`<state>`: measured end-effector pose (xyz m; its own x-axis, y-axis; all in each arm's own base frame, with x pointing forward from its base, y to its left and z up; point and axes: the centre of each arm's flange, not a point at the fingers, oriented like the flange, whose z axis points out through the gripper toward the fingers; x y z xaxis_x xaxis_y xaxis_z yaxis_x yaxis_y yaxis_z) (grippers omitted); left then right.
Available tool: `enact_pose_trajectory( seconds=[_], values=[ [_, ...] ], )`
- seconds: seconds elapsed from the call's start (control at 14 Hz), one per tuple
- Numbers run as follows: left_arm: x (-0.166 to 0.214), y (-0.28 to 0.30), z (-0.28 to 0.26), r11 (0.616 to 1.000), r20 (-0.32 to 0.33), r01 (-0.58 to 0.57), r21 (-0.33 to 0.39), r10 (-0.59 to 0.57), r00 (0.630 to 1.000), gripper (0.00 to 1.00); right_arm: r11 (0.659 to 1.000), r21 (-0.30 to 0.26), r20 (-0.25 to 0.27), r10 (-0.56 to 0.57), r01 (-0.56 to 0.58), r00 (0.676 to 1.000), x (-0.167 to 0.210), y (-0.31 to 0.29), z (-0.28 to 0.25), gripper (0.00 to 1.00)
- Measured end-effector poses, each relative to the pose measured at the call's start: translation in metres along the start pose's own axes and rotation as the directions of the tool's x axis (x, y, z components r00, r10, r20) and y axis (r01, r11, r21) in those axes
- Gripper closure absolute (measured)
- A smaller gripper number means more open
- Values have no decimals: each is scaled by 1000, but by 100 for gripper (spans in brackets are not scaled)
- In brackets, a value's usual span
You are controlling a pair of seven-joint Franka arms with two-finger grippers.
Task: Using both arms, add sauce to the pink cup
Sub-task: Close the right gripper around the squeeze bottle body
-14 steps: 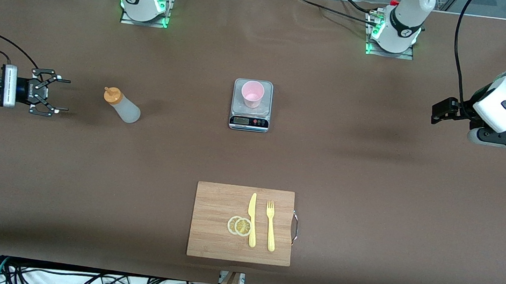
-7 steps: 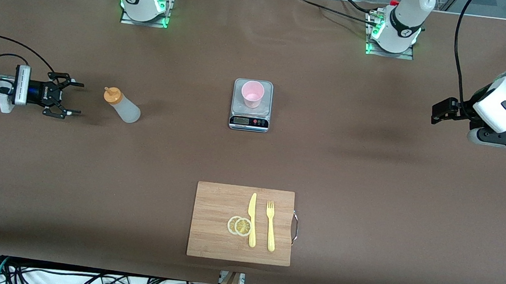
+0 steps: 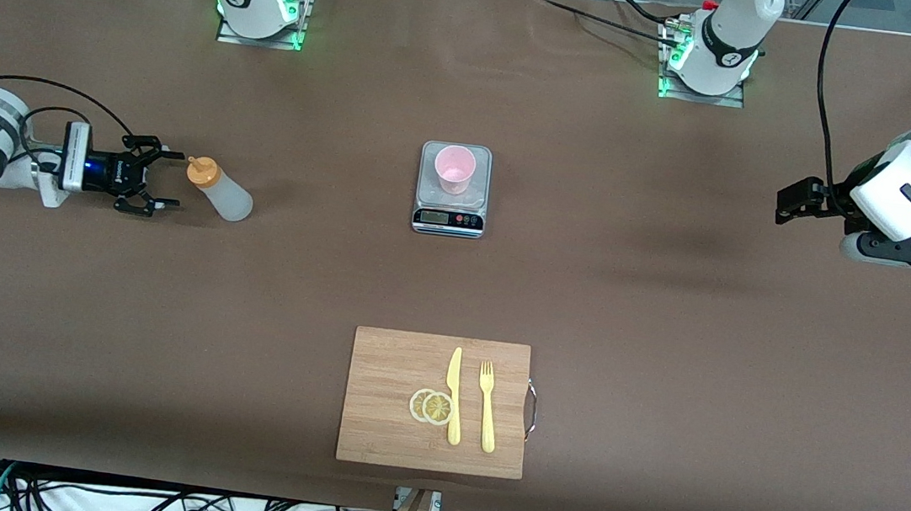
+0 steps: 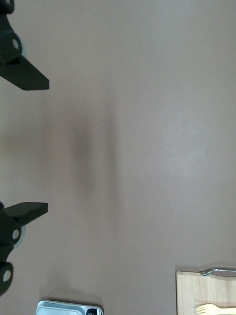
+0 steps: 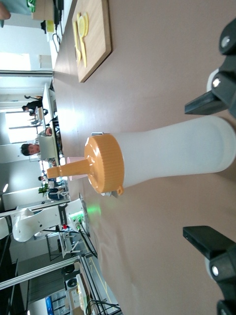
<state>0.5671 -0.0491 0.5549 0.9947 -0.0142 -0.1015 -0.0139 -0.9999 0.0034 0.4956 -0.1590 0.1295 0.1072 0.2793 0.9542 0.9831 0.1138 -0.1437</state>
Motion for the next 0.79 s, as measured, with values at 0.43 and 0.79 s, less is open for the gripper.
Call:
enact_pose_trajectory(
  seconds=[0.43, 0.79],
  values=[
    [1, 0, 2, 1000, 3, 0, 0, 0, 1000, 0, 1000, 20, -51, 11, -10, 999, -2, -2, 33, 0],
    [1, -1, 2, 1000, 4, 1, 0, -1, 1000, 0, 1000, -2, -81, -27, 27, 996, 7, 16, 64, 0]
  ],
)
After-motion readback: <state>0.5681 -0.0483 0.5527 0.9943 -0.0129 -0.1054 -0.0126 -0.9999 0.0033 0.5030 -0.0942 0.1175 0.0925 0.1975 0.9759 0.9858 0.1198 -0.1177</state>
